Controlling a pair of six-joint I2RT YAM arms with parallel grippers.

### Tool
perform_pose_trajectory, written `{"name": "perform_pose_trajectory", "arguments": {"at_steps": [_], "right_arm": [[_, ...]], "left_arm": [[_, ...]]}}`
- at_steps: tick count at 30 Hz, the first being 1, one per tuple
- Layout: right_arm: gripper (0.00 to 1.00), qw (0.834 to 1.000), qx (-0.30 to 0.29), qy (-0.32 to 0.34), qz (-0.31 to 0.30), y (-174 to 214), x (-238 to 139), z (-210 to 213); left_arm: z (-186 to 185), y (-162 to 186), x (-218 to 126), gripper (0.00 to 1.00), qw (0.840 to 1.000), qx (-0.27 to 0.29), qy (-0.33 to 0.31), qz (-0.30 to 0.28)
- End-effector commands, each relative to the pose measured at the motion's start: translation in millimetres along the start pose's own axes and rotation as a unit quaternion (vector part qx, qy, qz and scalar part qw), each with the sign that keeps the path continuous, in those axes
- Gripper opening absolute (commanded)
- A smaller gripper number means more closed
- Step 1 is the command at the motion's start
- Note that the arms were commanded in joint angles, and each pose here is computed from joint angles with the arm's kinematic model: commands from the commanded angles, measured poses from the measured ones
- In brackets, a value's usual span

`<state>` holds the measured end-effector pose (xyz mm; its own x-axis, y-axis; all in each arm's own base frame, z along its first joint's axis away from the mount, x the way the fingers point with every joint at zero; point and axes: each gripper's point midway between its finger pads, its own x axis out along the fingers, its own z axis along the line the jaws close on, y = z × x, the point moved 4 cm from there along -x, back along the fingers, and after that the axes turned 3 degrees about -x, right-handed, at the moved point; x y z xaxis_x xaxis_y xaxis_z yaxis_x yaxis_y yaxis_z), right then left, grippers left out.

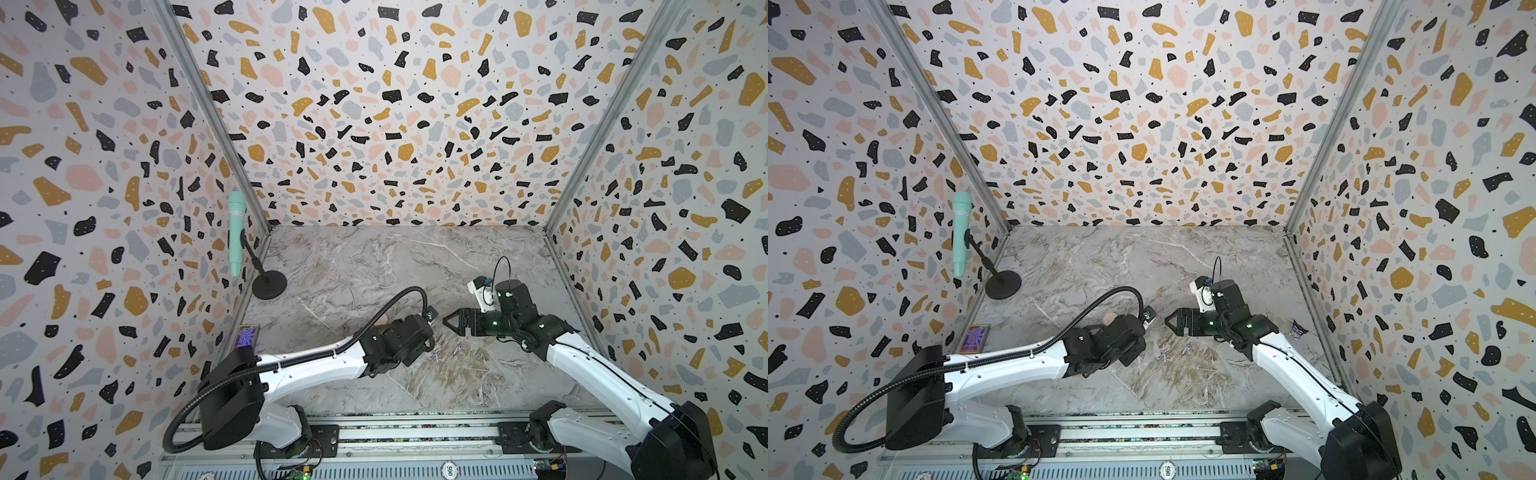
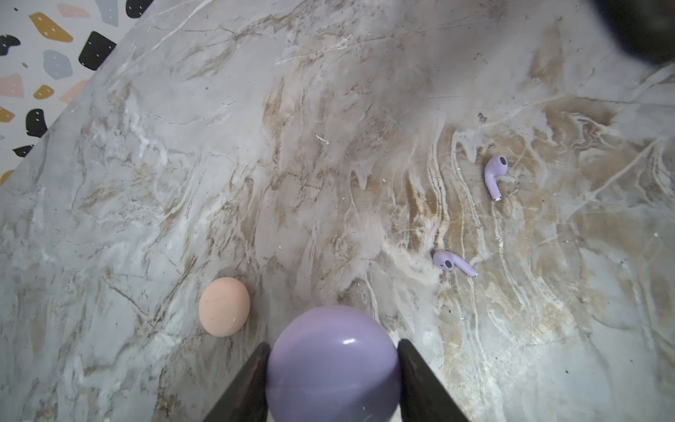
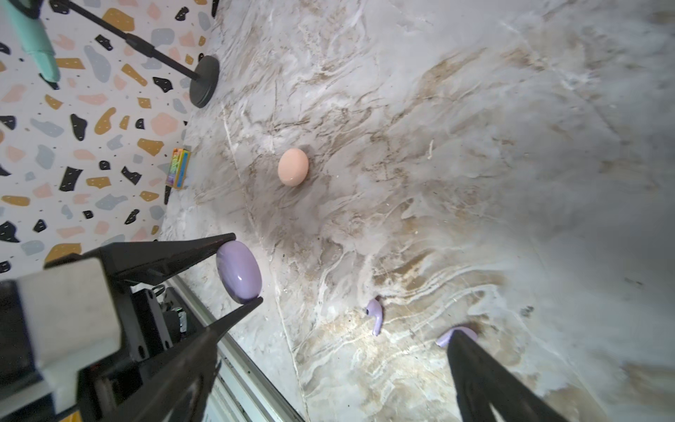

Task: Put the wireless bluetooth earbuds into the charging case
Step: 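Close the right gripper on the lilac case held by the left gripper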

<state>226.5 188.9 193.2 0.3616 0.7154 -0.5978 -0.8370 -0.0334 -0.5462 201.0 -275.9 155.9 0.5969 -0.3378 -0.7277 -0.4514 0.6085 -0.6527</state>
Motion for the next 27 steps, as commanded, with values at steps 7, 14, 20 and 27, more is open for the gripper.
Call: {"name": "perform_pose_trajectory", "arguments": {"at_steps": [7, 14, 20, 27], "right_arm": [[0.92, 0.989, -0.034, -0.138, 0.028, 8.3, 15.5, 28.5], [0.84, 0.985, -0.056, -0.155, 0.058, 24.6, 32.0, 40.2], [0.77, 0.981, -0.067, -0.165, 0.073, 32.2, 43.4, 46.9], [0.69, 0.976, -0.078, -0.180, 0.095, 42.6, 54.5, 54.9]], "left_arm": [[-9.9, -2.5, -22.9, 0.00, 0.996, 0.035, 0.047, -0.064], [-22.6, 3.3, -25.1, 0.00, 0.992, 0.054, 0.093, -0.065], [-27.2, 3.1, -23.7, 0.00, 0.991, 0.062, 0.100, -0.060], [-29.3, 3.1, -24.5, 0.00, 0.991, 0.066, 0.103, -0.063]]}}
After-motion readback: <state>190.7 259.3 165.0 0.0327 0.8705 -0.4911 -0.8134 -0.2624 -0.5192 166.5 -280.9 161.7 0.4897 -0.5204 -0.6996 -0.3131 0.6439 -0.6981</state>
